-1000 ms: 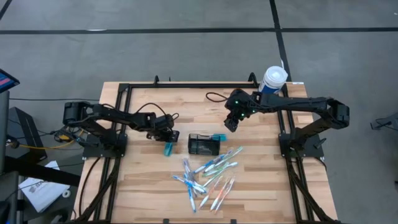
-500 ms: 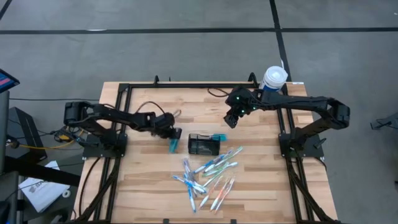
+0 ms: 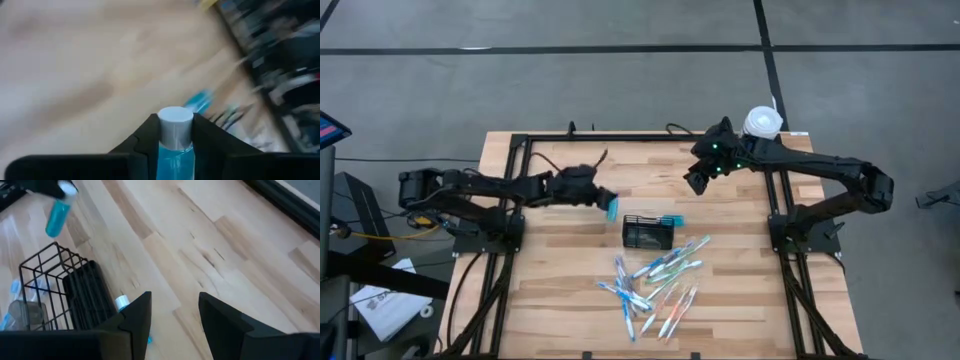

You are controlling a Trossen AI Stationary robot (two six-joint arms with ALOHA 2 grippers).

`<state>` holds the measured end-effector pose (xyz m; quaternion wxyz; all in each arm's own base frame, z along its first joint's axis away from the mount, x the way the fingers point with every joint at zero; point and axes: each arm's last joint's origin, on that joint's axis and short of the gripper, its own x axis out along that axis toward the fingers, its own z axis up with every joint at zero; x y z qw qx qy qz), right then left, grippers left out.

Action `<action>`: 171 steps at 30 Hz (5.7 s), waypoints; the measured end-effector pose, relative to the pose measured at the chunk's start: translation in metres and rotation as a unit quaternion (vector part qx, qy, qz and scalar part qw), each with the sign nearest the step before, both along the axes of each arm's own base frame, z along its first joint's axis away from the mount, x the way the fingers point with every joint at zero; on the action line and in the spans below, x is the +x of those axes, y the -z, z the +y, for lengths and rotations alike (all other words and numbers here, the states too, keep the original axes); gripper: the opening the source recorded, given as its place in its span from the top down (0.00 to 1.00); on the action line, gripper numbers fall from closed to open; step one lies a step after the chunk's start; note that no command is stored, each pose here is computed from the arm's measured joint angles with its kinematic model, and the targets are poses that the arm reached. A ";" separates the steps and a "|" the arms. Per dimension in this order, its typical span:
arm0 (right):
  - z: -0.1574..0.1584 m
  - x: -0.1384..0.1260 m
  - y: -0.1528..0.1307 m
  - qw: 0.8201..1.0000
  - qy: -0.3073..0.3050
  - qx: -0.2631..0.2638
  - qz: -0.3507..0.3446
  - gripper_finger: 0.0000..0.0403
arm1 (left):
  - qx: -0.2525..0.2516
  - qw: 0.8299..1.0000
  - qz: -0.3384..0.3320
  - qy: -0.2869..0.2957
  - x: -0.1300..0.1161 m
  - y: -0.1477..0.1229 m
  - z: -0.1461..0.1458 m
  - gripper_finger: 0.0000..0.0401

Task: Pick & Place toothbrushing station
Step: Put the blue mouthwash into the black wire organizer

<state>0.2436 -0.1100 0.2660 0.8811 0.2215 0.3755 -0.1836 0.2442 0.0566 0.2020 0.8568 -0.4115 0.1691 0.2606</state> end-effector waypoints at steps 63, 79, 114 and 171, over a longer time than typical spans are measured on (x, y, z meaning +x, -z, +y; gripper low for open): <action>0.004 0.006 -0.034 0.995 -0.074 -0.023 -0.062 0.63 | 0.380 0.894 -0.147 0.184 0.077 0.067 -0.083 0.80; 0.011 0.009 -0.034 0.994 -0.089 -0.022 -0.064 0.65 | 0.379 0.895 -0.140 0.191 0.077 0.069 -0.083 0.60; 0.014 0.010 -0.022 0.994 -0.092 -0.034 -0.045 0.66 | 0.338 0.914 -0.193 0.117 0.011 -0.068 -0.012 0.66; 0.024 0.034 0.150 0.970 -0.216 0.104 0.052 0.89 | 0.168 0.965 -0.028 0.200 0.018 -0.009 -0.013 0.66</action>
